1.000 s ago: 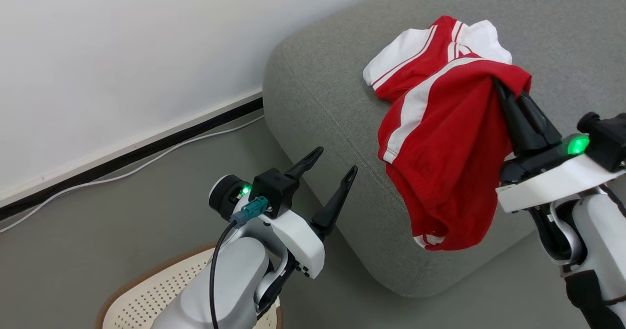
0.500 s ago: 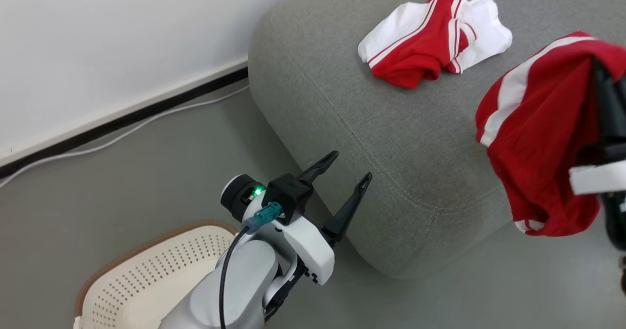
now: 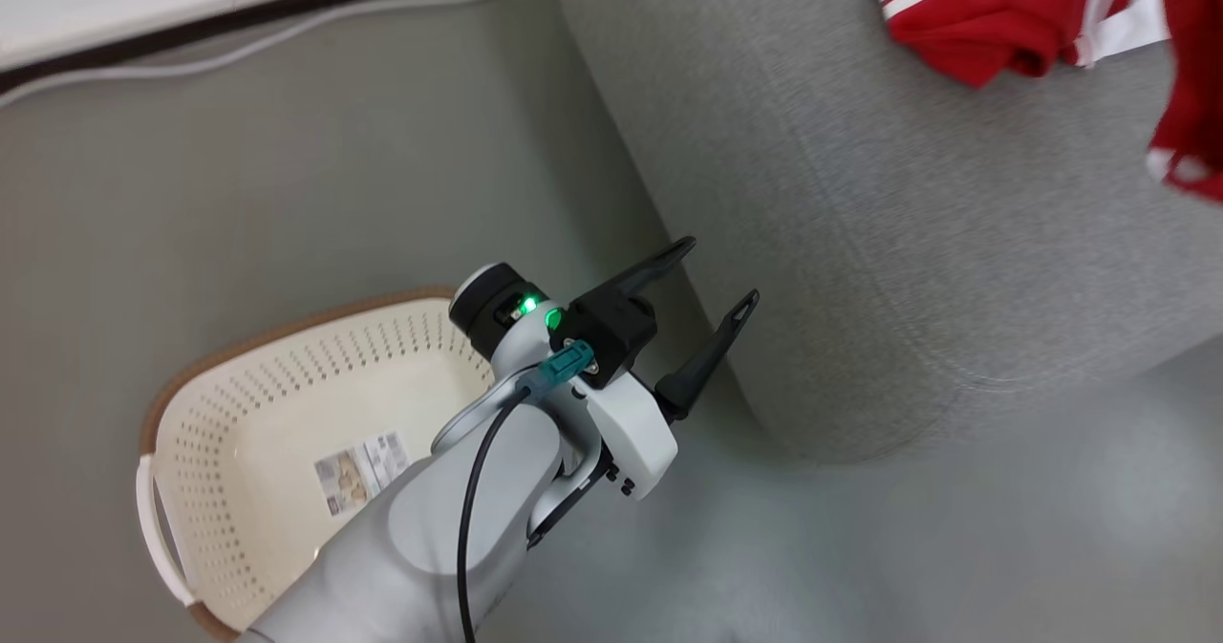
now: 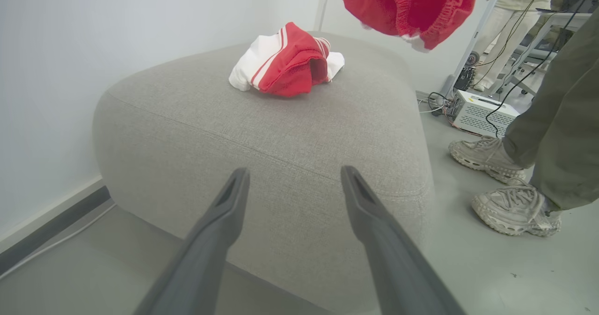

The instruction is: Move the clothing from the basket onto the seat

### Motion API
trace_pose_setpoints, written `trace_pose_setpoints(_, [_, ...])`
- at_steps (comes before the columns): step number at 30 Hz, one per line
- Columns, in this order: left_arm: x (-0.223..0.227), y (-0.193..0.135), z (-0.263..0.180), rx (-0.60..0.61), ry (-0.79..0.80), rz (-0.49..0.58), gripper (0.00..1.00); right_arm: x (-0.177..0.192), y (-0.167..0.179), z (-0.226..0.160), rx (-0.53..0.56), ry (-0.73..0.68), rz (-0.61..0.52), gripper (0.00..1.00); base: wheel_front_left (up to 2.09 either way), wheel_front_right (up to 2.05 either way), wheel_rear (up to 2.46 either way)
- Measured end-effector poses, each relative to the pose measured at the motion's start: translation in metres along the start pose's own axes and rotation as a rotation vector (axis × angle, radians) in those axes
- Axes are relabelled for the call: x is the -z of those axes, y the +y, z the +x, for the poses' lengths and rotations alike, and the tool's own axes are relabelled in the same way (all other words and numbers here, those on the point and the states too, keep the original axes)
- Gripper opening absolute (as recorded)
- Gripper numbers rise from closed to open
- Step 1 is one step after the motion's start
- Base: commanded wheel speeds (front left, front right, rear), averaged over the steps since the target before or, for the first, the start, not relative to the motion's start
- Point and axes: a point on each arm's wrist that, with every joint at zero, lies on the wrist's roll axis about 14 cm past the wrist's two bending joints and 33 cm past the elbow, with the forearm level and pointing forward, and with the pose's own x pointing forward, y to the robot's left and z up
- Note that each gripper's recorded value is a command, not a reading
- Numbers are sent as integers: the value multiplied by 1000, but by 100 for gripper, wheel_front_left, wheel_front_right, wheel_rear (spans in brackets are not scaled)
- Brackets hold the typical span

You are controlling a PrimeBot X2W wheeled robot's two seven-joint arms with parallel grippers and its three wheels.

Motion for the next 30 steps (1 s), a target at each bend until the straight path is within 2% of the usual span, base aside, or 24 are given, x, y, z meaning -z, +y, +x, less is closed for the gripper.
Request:
trace_pose_setpoints(5, [24, 28, -3, -37, 24, -37, 100, 14, 12, 45, -25, 0, -64, 0, 0, 0, 0])
trace_pose_setpoints(14, [68, 62, -21, -104, 88, -92, 100, 86, 23, 95, 11, 126, -101, 0, 0, 0, 0])
trace_pose_setpoints(17, [78, 74, -28, -137, 104, -102, 100, 119, 24, 99, 47, 192, -80, 0, 0, 0, 0])
trace_pose_setpoints(22, [91, 87, -40, -179, 129, -121, 100, 180, 33, 83, 88, 339, -29, 0, 0, 0, 0])
trace_pose_setpoints(23, [93, 88, -41, -188, 133, -125, 100, 191, 39, 79, 86, 365, -16, 14, 0, 0, 0])
trace_pose_setpoints(24, [95, 90, -43, -196, 139, -124, 100, 200, 45, 75, 82, 389, -3, 34, 0, 0, 0])
trace_pose_setpoints(25, [96, 90, -44, -198, 142, -124, 100, 206, 50, 71, 79, 407, 9, 47, 0, 0, 0])
trace_pose_setpoints(26, [95, 90, -43, -197, 142, -125, 100, 215, 55, 64, 72, 442, 22, 100, 0, 0, 0])
trace_pose_setpoints(30, [88, 91, -41, -200, 134, -120, 100, 228, 67, 47, 31, 498, 23, 100, 0, 0, 0])
